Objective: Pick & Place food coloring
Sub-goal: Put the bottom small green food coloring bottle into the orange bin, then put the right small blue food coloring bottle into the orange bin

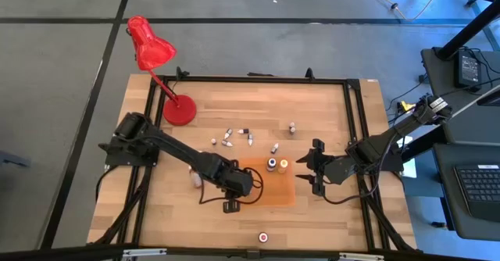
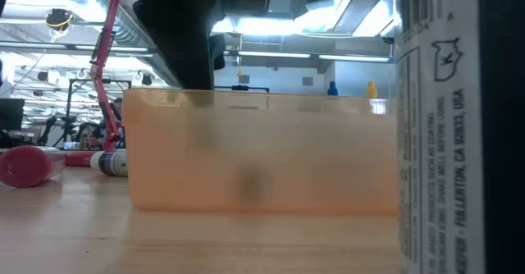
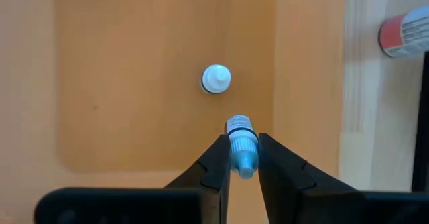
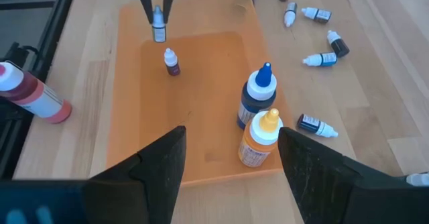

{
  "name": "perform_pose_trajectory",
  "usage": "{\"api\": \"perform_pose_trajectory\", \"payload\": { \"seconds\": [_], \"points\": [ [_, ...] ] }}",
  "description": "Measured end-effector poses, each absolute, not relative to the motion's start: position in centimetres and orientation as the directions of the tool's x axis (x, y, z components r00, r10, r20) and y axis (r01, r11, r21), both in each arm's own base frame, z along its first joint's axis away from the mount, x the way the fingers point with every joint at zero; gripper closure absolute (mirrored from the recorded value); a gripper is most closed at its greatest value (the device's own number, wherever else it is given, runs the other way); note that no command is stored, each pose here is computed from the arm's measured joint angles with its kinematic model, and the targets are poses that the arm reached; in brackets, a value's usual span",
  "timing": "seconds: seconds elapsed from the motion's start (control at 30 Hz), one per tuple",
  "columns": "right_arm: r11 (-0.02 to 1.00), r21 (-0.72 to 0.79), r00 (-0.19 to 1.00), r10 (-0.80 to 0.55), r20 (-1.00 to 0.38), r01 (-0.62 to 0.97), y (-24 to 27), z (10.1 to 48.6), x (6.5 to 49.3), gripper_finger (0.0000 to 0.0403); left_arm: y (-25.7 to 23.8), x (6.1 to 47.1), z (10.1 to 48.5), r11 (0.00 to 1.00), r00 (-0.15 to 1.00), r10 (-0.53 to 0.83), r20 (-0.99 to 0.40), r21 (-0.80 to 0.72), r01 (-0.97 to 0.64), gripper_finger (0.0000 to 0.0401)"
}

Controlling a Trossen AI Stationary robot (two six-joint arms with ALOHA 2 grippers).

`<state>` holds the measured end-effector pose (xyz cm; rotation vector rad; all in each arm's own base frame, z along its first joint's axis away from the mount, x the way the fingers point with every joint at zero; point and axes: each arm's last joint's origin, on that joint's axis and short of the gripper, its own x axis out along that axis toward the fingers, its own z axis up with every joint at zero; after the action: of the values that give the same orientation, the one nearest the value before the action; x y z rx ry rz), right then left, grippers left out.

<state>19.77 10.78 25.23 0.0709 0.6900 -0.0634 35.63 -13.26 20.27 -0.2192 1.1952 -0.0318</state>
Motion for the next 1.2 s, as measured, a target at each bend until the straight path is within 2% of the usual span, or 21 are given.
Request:
{"api": "perform_pose_trajectory", "payload": {
  "seconds": [0.3,0.63,1.2],
  "points": [
    [0.996,0.049,0.768,-0.03,-0.639,0.08,10.79,25.22,19.77,0.0164,-13.28,35.7,19.98,0.979,0.361,-0.139,-0.922,-0.183,-0.093,0.0321],
    [0.993,0.113,0.748,0.044,-0.662,0.041,11.01,25.16,19.71,0.0164,-13.29,35.69,19.98,0.979,0.36,-0.139,-0.922,-0.184,-0.093,0.0319],
    [0.988,0.138,0.749,0.04,-0.662,0.07,10.95,25.16,19.74,0.0164,-13.12,35.52,20.44,0.975,0.357,-0.161,-0.92,-0.205,-0.088,0.0291]
  ]
}}
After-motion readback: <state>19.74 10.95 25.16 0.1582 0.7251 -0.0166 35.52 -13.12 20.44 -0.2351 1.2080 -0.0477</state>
